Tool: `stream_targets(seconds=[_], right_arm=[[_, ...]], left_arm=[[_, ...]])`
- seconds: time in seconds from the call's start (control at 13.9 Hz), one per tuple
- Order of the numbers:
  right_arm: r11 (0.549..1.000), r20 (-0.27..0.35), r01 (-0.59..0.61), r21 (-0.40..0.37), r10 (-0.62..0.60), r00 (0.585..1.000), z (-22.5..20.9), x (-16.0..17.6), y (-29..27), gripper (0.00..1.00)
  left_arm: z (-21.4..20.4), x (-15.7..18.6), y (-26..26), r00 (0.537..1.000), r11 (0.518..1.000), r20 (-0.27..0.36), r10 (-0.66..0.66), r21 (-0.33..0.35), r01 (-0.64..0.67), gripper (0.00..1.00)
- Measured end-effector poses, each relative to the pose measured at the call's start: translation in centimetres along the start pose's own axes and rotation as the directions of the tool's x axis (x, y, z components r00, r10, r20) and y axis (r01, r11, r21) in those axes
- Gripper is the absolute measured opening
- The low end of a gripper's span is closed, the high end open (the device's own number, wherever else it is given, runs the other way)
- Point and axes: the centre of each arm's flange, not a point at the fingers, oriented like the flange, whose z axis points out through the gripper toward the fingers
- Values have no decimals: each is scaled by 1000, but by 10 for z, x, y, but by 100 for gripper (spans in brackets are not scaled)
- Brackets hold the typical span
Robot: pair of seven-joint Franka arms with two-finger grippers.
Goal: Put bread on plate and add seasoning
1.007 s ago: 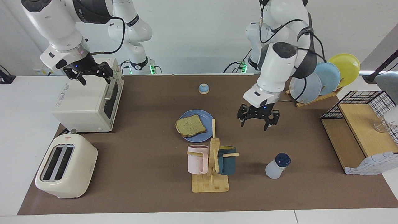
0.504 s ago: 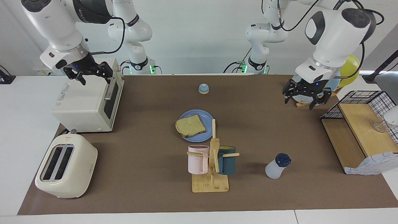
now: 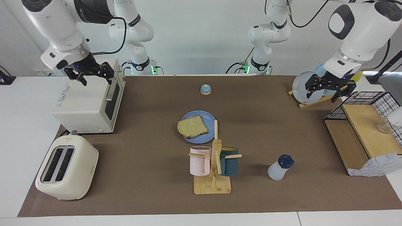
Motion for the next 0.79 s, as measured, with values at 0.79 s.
stream_targets(seconds=[0.79], right_arm=[[1000, -2, 3, -1, -3, 1000, -1, 0, -2, 100]], left_arm=[[-37, -55, 15, 970, 982, 161, -180, -23, 186, 100]])
